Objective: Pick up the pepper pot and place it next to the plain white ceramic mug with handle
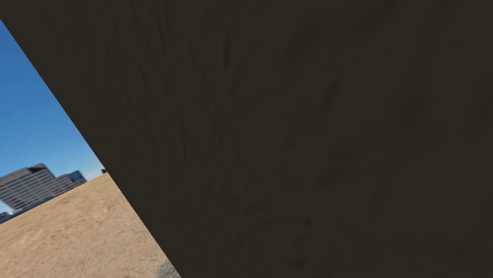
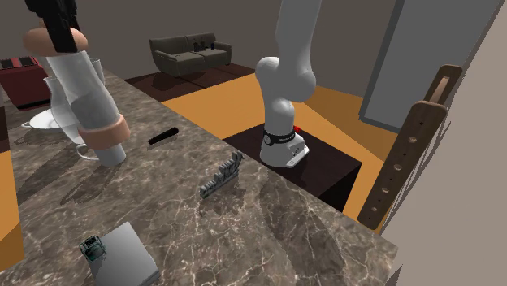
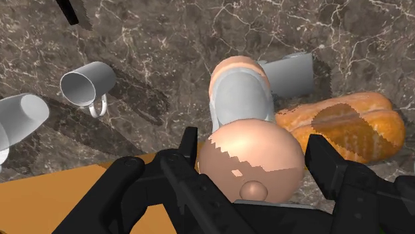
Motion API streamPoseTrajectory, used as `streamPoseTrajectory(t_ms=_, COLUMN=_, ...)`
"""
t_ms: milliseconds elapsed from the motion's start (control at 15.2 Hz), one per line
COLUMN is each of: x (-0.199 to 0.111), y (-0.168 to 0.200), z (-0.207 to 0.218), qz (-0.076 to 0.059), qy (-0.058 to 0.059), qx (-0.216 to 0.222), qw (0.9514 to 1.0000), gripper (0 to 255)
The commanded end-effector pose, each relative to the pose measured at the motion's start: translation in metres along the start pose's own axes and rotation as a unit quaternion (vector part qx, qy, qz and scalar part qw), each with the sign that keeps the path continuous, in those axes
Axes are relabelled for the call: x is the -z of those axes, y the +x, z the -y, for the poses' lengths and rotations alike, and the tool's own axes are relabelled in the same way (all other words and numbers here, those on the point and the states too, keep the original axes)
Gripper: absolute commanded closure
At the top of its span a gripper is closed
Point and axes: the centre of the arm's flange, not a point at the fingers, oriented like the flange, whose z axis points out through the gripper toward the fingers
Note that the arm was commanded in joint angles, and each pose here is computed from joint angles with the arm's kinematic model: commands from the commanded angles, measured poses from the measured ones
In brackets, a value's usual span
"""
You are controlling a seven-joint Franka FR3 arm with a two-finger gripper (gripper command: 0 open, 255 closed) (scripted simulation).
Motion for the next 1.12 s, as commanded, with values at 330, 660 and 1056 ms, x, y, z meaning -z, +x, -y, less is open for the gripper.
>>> streamPoseTrajectory(t_ms=330, x=-0.004, y=0.049, z=-0.078, qz=0.000, qy=0.000, qx=0.000, qw=1.0000, gripper=255)
streamPoseTrajectory(t_ms=660, x=-0.007, y=0.084, z=-0.133, qz=0.000, qy=0.000, qx=0.000, qw=1.0000, gripper=255)
streamPoseTrajectory(t_ms=1056, x=-0.010, y=0.127, z=-0.200, qz=0.000, qy=0.000, qx=0.000, qw=1.0000, gripper=255)
